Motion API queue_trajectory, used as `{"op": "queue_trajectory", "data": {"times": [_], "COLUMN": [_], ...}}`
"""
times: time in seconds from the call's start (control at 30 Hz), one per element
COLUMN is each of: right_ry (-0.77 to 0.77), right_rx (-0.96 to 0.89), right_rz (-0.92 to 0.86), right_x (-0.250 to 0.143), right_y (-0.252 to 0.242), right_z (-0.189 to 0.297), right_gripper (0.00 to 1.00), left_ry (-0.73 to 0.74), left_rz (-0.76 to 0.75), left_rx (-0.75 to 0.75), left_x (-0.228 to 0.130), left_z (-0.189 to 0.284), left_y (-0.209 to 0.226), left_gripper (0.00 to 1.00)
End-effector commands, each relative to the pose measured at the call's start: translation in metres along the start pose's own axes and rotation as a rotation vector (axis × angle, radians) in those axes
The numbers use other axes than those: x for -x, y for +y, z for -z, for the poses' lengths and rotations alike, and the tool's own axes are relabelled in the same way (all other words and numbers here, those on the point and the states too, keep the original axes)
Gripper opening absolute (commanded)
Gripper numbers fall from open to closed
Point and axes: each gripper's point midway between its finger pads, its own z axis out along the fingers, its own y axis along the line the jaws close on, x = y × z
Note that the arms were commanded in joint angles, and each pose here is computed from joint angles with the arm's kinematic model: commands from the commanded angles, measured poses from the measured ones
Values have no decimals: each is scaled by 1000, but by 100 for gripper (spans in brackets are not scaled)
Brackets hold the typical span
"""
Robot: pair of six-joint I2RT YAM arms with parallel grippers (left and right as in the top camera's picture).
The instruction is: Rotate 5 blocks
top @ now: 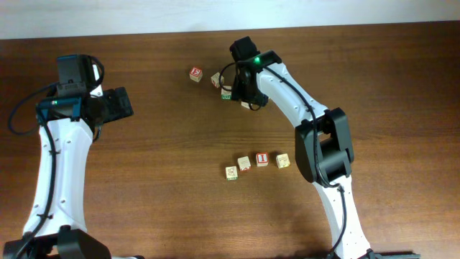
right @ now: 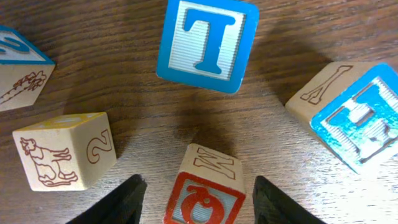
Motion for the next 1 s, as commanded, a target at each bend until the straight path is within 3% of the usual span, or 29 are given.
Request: {"op": "queue_trajectory", "data": {"times": [0.0,0.03,0.13,0.33,0.43,0.57,0.7,0.93,0.97], "right_ry": [-6,5,112,342,389,490,485,513,518], "right_rx": [-32,-39,6,176,166,76,-87,-174,-179], "right_rz": [-8,-8,12,256,390,506,546,525,525], "right_x": [-1,-3,-26,-113,-165,-222,-230,-237,-238], "right_y": [-6,-8,-3,62,92,91,67,44,42], "right_z": [2,2,4,18,25,38,41,30,31], "right_gripper": [31,22,10,11,14,15,19,20,24], "left_ry": [-13,-13,-13,-13,-13,-11,-4,6,6], "left_rz": [18,18,18,18,18,17,16,15,15], "left_rx": [12,12,12,12,12,12,13,14,14], "left_x": [6,6,6,6,6,5,4,1,1], "left_z": [1,1,1,1,1,1,1,1,1], "left_y": [3,3,3,3,3,3,3,4,4], "left_gripper": [99,99,99,99,99,99,99,99,99]}}
